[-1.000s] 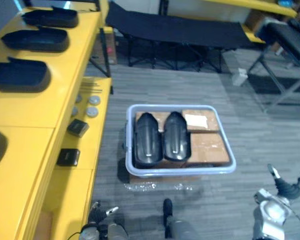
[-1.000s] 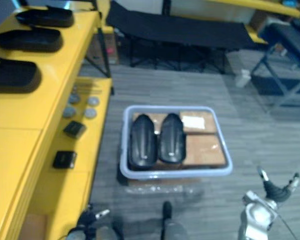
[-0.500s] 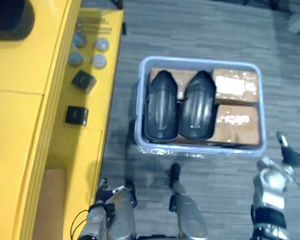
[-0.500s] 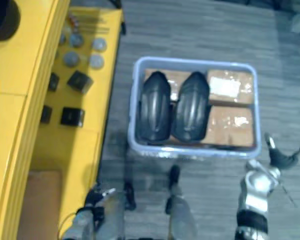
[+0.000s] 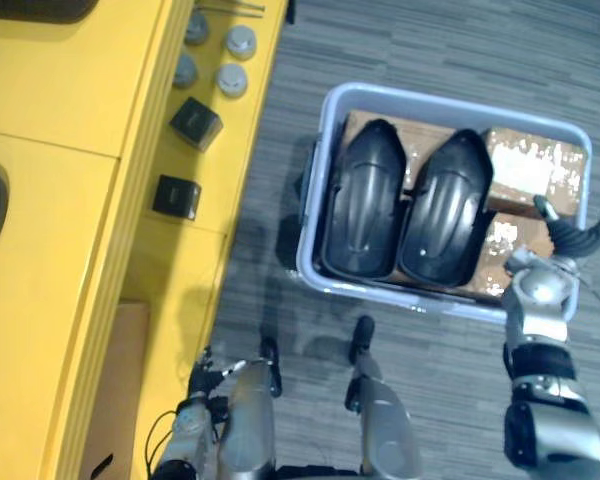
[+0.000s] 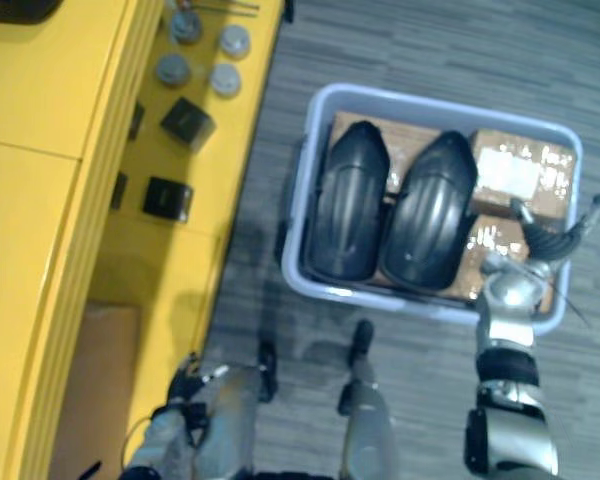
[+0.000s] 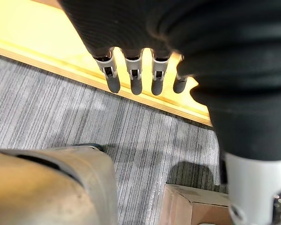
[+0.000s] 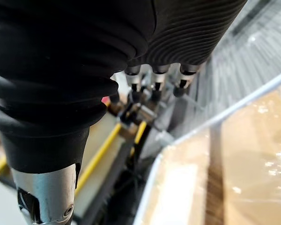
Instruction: Walk over and take plastic housings, then place them on the shelf
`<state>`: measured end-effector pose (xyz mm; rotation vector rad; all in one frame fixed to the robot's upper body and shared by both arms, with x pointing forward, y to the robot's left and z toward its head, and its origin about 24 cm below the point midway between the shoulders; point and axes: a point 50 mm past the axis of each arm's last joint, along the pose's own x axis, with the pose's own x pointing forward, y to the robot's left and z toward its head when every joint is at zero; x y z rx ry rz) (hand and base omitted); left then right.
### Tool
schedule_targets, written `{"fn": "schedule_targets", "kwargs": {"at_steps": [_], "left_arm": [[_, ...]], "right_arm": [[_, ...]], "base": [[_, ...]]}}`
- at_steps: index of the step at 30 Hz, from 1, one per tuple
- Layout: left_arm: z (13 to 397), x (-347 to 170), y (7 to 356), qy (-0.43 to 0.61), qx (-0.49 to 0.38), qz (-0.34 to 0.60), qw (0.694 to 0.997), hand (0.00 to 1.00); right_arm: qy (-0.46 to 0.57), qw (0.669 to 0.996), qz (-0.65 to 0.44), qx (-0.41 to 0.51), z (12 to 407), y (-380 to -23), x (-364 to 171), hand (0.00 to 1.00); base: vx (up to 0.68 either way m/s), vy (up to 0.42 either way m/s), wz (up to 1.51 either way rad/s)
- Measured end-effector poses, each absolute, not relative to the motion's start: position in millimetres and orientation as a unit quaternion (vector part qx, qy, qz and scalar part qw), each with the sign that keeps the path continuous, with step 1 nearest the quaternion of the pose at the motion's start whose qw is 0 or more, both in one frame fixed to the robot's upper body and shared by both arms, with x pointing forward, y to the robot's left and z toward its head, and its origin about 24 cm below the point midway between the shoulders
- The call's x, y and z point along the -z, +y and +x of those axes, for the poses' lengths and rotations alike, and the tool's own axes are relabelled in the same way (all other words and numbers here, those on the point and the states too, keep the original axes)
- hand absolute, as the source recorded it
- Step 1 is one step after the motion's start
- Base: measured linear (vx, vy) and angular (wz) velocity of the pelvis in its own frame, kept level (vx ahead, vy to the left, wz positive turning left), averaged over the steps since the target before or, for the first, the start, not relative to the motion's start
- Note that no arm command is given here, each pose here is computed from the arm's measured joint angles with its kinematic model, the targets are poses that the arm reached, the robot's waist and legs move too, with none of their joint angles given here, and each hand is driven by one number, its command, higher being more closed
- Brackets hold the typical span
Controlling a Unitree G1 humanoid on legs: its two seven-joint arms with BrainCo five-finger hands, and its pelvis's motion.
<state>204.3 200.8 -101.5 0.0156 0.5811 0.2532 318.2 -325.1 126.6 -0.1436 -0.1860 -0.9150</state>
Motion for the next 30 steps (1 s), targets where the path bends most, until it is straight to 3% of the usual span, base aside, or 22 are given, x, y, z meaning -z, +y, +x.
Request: {"fn": "schedule_targets", "kwargs": {"at_steps": [16, 25, 26, 30], "left_arm": [[212.2, 98.0, 193.5, 0.271, -0.135, -0.004, 0.953, 0.00], [213.9, 97.3, 191.2, 0.266, -0.132, -0.008, 0.955, 0.00], [214.1, 97.0, 191.3, 0.265, -0.132, -0.008, 0.955, 0.00], [214.7, 96.8, 191.2, 0.265, -0.133, -0.009, 0.955, 0.00]], "right_arm": [[-0.029, 0.941, -0.108, 0.320, 346.7, -319.5, -135.9, 0.00], [-0.004, 0.944, -0.167, 0.284, 353.1, -324.0, -145.5, 0.00], [0.005, 0.940, -0.189, 0.284, 353.7, -324.8, -146.0, 1.00], [0.032, 0.922, -0.258, 0.287, 352.8, -327.8, -143.5, 1.00]], "base": [[-0.04, -0.013, 0.07], [-0.02, -0.005, 0.09], [-0.01, -0.010, 0.12], [-0.01, -0.013, 0.10]]}}
